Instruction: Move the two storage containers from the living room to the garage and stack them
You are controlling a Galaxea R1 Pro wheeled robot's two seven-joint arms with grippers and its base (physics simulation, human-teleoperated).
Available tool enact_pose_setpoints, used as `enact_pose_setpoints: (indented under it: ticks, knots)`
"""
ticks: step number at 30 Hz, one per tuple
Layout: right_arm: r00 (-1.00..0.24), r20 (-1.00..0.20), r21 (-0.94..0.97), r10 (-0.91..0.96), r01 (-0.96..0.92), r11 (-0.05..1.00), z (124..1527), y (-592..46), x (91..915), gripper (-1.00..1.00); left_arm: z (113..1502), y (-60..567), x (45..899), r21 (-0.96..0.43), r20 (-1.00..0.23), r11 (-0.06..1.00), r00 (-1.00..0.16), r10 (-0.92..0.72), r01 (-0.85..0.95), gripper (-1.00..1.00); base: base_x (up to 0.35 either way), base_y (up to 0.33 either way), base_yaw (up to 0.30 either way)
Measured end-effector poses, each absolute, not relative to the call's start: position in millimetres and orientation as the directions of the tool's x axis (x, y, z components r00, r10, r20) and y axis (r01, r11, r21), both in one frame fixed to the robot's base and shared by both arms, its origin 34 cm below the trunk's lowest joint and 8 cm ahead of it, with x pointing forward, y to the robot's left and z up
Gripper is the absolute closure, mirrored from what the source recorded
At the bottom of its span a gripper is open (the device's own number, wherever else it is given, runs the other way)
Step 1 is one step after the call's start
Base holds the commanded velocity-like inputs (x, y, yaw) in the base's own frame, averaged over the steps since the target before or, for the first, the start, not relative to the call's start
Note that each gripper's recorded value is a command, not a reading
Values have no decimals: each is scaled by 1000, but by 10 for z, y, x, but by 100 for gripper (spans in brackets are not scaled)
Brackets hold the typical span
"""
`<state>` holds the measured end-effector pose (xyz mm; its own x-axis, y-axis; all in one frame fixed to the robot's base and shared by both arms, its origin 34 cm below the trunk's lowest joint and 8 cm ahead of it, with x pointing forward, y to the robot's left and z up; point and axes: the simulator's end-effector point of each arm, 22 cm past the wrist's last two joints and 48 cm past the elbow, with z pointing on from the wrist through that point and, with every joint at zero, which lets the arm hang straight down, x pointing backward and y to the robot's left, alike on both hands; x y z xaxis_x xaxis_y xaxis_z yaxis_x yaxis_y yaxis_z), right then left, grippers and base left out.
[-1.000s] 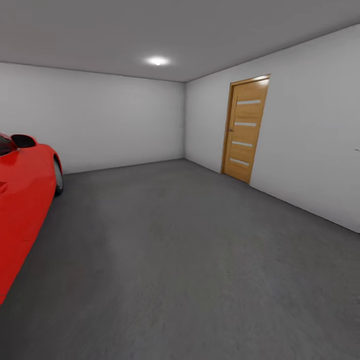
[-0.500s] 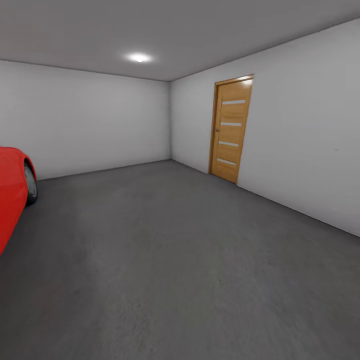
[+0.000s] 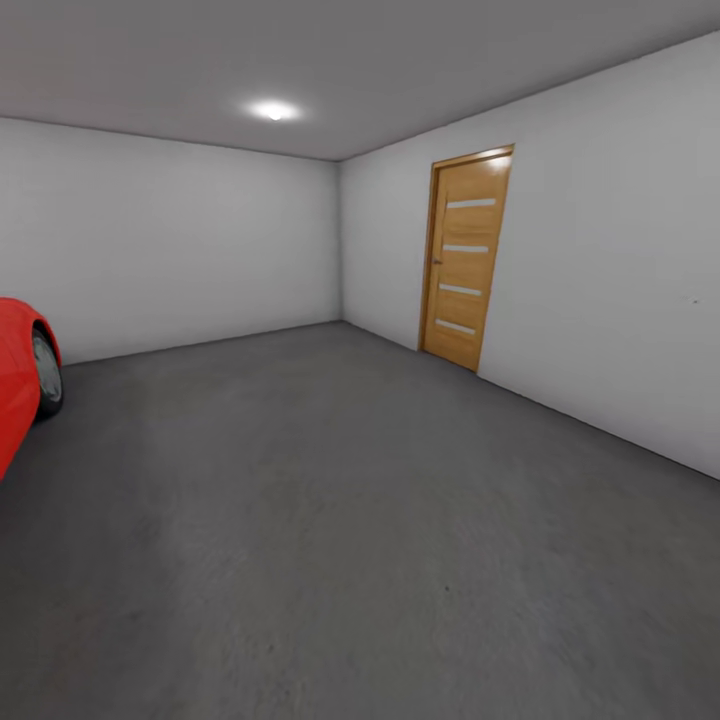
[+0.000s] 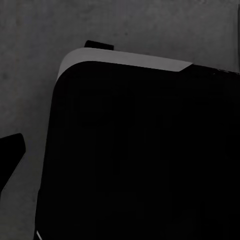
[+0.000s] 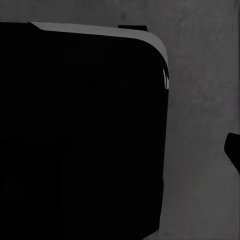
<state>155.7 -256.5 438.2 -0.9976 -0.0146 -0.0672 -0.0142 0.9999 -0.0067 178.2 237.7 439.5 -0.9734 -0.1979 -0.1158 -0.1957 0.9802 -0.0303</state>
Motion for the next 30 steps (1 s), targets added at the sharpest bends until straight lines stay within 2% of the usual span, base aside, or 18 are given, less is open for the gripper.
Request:
enact_pose_setpoints:
  ticks: [30]
  knots:
    - [-998,-70,-3,-5,-5,1000,4382,-2537,1563,-100,4397,2361,1794,-32,-121,980,-972,-200,-198,-100,324,0,0]
